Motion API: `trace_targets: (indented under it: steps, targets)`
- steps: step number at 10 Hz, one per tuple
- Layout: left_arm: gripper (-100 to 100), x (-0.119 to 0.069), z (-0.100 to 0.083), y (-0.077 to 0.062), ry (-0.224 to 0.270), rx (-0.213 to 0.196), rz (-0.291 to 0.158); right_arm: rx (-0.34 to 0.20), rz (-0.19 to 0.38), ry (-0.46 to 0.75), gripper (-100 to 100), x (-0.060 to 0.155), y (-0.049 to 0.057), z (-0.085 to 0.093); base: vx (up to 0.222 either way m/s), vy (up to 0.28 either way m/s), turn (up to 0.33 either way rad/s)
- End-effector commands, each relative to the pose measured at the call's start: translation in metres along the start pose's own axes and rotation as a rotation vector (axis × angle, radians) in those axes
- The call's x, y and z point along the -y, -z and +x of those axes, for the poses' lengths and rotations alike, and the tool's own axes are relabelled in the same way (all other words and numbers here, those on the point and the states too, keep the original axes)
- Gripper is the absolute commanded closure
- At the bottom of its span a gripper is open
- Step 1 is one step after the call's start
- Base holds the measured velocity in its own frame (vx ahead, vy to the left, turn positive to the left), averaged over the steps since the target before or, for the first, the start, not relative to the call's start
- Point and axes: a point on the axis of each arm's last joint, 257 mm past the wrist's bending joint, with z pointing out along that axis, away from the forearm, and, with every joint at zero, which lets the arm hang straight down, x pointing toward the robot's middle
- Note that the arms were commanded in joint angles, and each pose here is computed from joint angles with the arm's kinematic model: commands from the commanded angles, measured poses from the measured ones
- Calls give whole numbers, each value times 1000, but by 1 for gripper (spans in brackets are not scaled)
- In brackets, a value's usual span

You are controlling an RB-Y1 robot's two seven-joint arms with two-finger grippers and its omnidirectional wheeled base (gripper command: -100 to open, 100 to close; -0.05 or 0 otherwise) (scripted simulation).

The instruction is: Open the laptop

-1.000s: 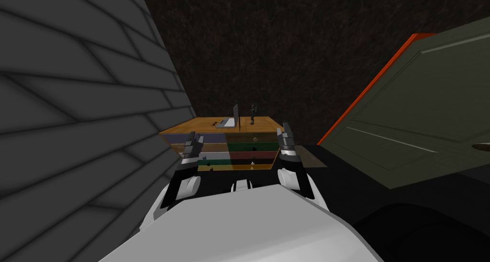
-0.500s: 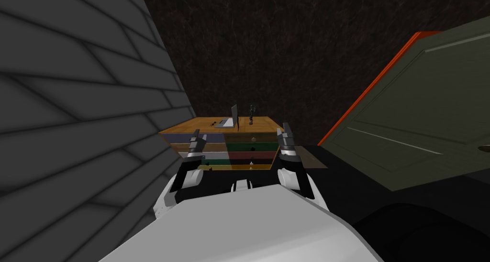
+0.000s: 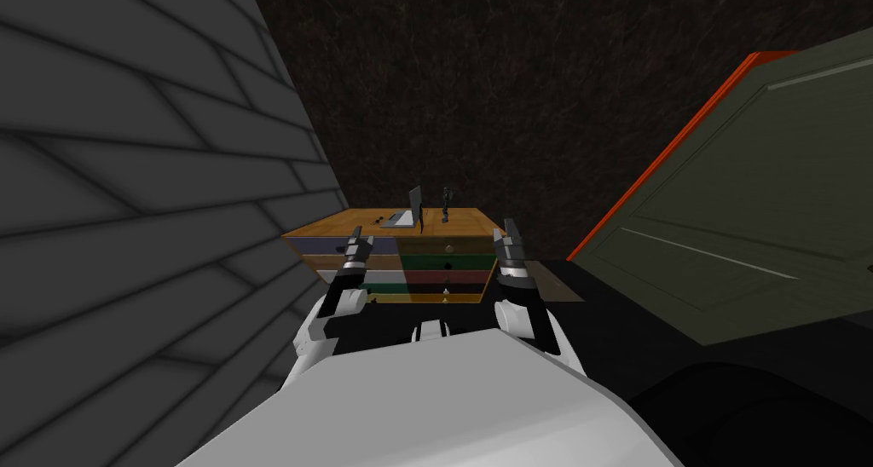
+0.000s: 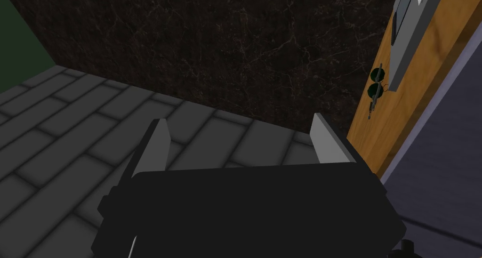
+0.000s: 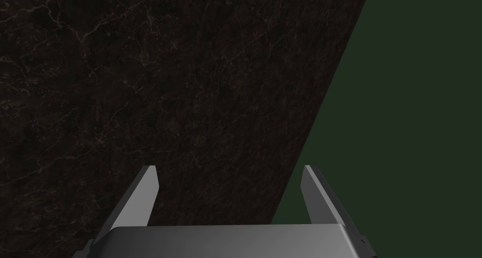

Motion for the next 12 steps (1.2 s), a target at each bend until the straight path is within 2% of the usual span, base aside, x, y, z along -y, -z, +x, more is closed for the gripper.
trace_targets:
  steps: [1, 2, 3, 4, 5, 6, 7, 8, 9, 10, 11, 12]
  targets:
    - [-100, -16, 1, -18, 35, -1, -30, 0, 0, 0, 0, 0, 0, 0, -16, -47, 27]
    - [-100, -13, 3, -25, 38, -5, -19, 0, 0, 0, 0, 0, 0, 0, -8, -46, 14]
    - [-100, -23, 2, -34, 61, -3, -44, 0, 0, 0, 0, 0, 0, 0, -11, -68, 22]
    - [-100, -22, 4, -39, 63, -6, -37, 0, 0, 0, 0, 0, 0, 0, -7, -50, 18]
    - [-100, -32, 3, -47, 85, -2, -65, 0, 0, 0, 0, 0, 0, 0, 0, -51, 33]
    - [-100, -30, 6, -54, 88, -6, -57, 0, 0, 0, 0, 0, 0, 0, -3, -45, 13]
    - [-100, -39, 5, -63, 112, -2, -83, 0, 0, 0, 0, 0, 0, 0, -5, -48, 21]
    - [-100, -38, 7, -70, 114, -6, -77, 0, 0, 0, 0, 0, 0, 0, -6, -53, 17]
    - [-100, -38, 7, -70, 114, -6, -77, 0, 0, 0, 0, 0, 0, 0, -5, -27, -1]
    - [-100, -45, 8, -81, 139, -3, -98, 0, 0, 0, 0, 0, 0, 0, -4, -35, 27]
    - [-100, -46, 9, -85, 141, -5, -98, 0, 0, 0, 0, 0, 0, 0, -7, -42, 18]
    - [-100, -53, 9, -95, 166, -1, -123, 0, 0, 0, 0, 0, 0, 0, -9, -57, 28]
